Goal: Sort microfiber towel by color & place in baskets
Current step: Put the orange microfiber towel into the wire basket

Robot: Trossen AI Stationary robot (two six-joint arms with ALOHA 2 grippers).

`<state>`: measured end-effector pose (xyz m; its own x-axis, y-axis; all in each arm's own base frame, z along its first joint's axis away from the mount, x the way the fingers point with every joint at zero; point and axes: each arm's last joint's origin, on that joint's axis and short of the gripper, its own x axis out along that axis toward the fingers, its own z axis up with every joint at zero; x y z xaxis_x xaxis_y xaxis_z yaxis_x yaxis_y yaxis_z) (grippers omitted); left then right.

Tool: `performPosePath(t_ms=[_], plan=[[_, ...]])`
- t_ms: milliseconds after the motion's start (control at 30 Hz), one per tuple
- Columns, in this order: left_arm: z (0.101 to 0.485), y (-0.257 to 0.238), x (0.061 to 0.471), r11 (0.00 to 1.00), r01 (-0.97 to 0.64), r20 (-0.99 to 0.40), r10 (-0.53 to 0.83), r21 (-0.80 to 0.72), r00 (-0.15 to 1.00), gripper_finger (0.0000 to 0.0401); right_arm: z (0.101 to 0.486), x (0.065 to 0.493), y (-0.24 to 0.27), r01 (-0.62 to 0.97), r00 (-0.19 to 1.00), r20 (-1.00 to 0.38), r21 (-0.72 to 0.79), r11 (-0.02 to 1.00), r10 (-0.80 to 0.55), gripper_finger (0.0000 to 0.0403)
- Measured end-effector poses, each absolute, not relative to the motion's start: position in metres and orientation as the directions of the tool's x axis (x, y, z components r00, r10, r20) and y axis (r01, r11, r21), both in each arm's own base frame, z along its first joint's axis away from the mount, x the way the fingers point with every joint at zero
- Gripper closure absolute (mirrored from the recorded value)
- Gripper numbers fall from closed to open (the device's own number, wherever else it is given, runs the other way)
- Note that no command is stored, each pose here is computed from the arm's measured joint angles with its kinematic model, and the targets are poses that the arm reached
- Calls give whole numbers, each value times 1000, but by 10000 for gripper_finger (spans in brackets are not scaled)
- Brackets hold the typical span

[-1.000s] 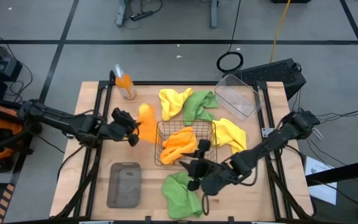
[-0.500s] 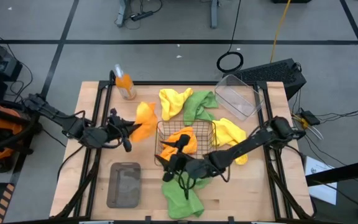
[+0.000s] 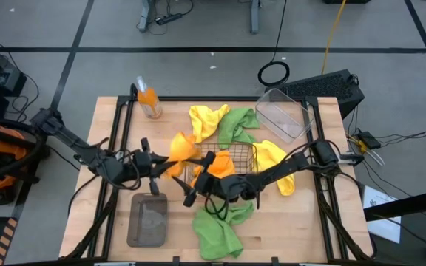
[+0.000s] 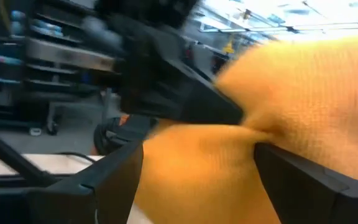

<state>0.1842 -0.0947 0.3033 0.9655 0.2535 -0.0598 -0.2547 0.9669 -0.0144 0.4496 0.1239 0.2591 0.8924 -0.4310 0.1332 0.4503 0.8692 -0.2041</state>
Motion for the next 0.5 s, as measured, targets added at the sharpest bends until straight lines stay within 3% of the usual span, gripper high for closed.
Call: performPosePath(t_ms=[300,500], plan=[[300,-105,197,987,-161,-28,160,-20,987,369,254,450,124,447,894,88,-244,860,-440,94],[300,-112,194,992,-125,-27,125,-21,992,369,255,442,141,488,869,82,-302,819,-488,32]])
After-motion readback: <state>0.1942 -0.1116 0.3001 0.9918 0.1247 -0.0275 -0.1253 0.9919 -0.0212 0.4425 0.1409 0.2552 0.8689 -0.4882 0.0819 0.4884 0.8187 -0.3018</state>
